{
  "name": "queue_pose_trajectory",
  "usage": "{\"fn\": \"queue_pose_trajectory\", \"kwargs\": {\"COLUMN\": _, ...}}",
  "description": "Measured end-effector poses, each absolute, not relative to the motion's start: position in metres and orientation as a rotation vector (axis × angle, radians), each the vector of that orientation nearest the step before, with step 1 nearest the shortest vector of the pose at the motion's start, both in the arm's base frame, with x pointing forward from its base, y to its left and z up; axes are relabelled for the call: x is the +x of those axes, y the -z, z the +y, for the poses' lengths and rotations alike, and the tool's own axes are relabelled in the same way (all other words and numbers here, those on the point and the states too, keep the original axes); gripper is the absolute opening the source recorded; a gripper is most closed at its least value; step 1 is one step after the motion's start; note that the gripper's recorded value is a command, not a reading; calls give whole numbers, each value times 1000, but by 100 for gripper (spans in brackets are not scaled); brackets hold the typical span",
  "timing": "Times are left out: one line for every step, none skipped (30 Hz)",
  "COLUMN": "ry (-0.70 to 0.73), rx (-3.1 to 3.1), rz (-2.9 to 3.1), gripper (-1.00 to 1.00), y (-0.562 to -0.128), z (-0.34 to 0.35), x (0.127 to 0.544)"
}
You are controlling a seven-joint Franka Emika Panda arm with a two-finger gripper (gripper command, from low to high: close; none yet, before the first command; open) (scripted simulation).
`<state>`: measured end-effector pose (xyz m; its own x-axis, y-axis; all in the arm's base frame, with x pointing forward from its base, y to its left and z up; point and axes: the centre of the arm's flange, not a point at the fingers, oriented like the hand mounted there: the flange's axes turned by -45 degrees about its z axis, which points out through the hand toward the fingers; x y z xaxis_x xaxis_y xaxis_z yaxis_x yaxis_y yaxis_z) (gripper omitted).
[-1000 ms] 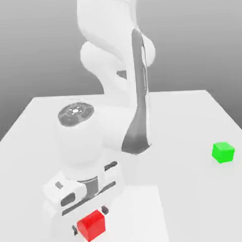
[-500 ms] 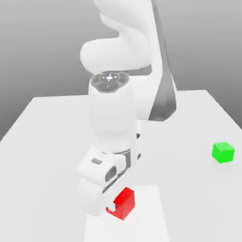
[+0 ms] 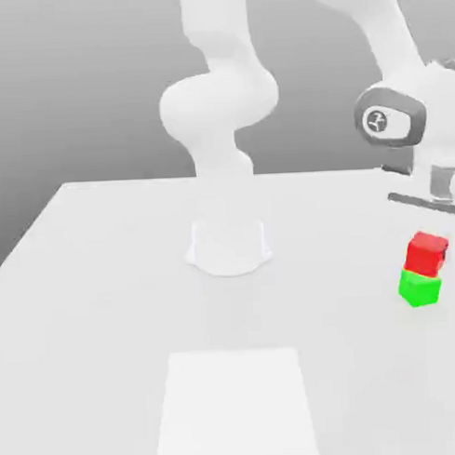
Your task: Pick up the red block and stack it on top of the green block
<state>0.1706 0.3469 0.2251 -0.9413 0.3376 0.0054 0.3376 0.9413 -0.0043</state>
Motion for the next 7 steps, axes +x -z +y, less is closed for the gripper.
{"fn": "queue_pose_trajectory", "kwargs": {"ry": -5, "rx": -456, "rz": -3106, "gripper": -100, "y": -216, "z": 351, "x": 160}}
{"fn": "queue_pose_trajectory", "kwargs": {"ry": -5, "rx": -416, "rz": -3114, "gripper": -100, "y": -206, "z": 353, "x": 155}}
{"fn": "queue_pose_trajectory", "kwargs": {"ry": -4, "rx": -439, "rz": -3111, "gripper": -100, "y": -195, "z": 349, "x": 162}}
{"fn": "queue_pose_trajectory", "kwargs": {"ry": -4, "rx": -441, "rz": -3111, "gripper": 100, "y": -186, "z": 348, "x": 163}}
{"fn": "queue_pose_trajectory", "kwargs": {"ry": -4, "rx": -441, "rz": -3111, "gripper": 100, "y": -186, "z": 348, "x": 163}}
{"fn": "queue_pose_trajectory", "kwargs": {"ry": -4, "rx": -441, "rz": -3111, "gripper": 100, "y": -186, "z": 348, "x": 163}}
{"fn": "queue_pose_trajectory", "kwargs": {"ry": -4, "rx": -441, "rz": -3111, "gripper": 100, "y": -186, "z": 348, "x": 163}}
